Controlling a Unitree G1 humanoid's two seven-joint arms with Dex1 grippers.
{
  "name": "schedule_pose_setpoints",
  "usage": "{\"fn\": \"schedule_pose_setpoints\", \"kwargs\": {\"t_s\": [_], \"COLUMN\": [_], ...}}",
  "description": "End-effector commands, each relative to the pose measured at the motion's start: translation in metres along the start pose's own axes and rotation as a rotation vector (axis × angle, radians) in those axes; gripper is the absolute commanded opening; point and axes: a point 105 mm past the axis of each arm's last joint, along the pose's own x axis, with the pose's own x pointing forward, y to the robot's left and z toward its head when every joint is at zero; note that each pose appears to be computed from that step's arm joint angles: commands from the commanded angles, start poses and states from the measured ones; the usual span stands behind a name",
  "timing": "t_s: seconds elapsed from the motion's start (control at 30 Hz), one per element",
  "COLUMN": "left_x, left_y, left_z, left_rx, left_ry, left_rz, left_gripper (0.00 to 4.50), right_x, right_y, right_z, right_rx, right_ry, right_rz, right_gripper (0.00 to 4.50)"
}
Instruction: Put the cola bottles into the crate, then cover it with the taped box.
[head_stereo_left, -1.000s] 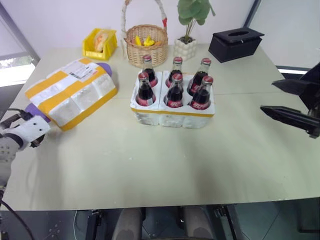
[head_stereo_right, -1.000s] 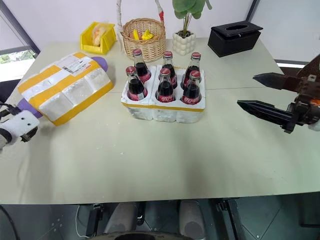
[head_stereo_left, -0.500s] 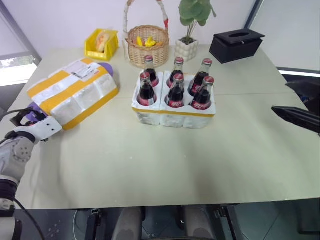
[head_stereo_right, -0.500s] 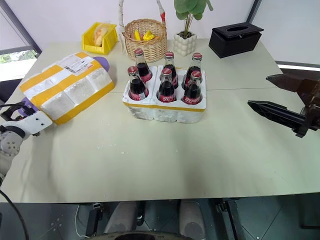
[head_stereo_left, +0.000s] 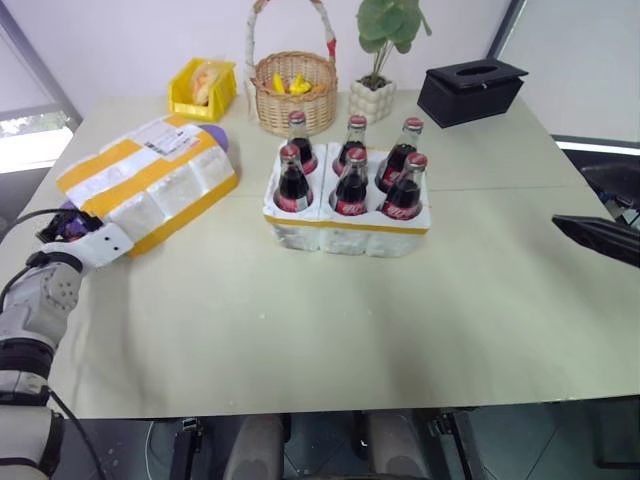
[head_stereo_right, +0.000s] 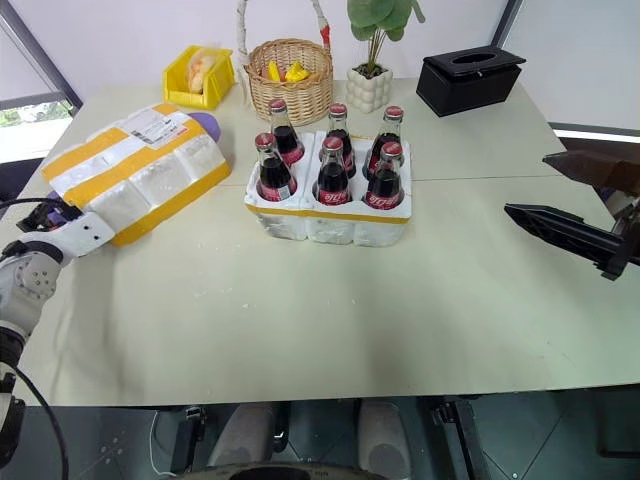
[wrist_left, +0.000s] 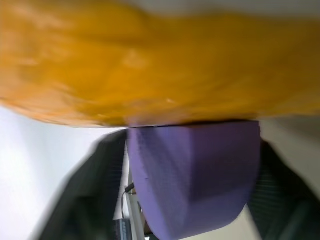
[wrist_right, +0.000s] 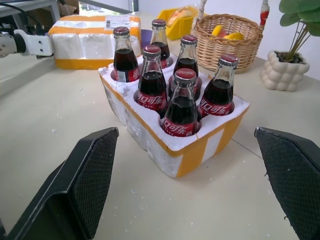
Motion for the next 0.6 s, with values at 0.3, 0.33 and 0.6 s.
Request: {"fn": "schedule_pose_setpoints", "kwargs": {"t_s": [0.3, 0.33, 0.6], "left_x": [0.005, 0.005, 0.017], "left_y": [0.024, 0.029, 0.082], "left_z": [-0.002, -0.001, 0.028], "left_rx": [-0.017, -0.018, -0.03], "left_ry": [0.017, 0.014, -0.065], "left_rz": [0.054, 0.064, 0.175], "left_gripper": [0.55, 0.55, 0.55], "right_x": [-0.01, -0.01, -0.012], "right_y": [-0.003, -0.003, -0.005], "right_z": [0.006, 0.006, 0.0], "right_rx": [-0.046, -0.046, -0.039], "right_ry": [-0.014, -0.014, 0.001], "right_rz": [-0.056, -0.057, -0.082], "right_gripper": [4.5, 4.5, 4.5]}}
